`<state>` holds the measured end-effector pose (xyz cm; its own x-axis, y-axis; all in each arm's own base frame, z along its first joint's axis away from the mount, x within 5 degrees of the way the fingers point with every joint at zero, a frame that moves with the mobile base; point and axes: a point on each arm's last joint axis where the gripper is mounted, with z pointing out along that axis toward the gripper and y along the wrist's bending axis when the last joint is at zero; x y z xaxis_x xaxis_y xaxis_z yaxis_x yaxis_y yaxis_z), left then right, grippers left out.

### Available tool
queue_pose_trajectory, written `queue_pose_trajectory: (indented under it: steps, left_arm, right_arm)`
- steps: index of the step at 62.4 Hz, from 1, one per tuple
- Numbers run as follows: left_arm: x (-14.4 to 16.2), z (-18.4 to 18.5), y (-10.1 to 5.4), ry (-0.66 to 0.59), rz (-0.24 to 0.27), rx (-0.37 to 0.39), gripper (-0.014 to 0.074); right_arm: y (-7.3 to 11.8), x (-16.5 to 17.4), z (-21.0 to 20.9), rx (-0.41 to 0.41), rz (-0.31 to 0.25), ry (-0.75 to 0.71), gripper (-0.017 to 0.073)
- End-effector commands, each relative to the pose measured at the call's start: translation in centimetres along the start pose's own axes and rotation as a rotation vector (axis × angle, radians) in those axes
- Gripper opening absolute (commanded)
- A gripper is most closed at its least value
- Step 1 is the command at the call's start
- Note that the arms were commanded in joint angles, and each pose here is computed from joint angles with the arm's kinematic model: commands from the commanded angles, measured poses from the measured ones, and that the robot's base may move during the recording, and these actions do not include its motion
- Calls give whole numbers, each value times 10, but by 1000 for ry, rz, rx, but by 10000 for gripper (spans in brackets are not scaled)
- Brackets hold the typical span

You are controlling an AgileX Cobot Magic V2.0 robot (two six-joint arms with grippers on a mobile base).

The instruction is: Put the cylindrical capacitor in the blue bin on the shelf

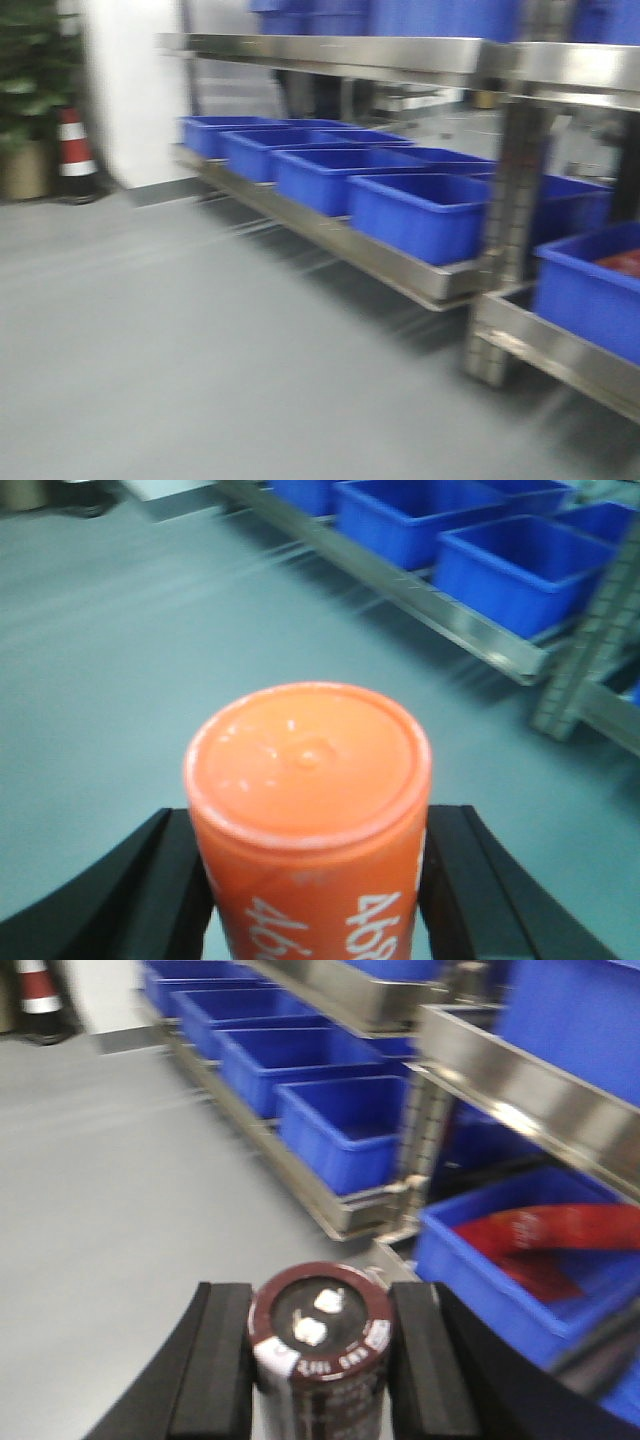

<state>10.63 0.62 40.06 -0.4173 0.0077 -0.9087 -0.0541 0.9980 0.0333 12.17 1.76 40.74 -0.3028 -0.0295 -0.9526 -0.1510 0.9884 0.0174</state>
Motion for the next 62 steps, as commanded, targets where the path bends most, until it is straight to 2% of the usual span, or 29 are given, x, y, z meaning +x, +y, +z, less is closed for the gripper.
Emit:
queue_pose_trajectory:
  steps: [1,62]
  left_arm:
    - [-2,-2,-1,-24,-2,10,-111]
    - [-2,-2,-1,-24,-1,8,-111]
  right_arm:
    - [0,-4,-1,6,-7,-37,-162]
    - [0,-4,-1,6,-7,-37,-162]
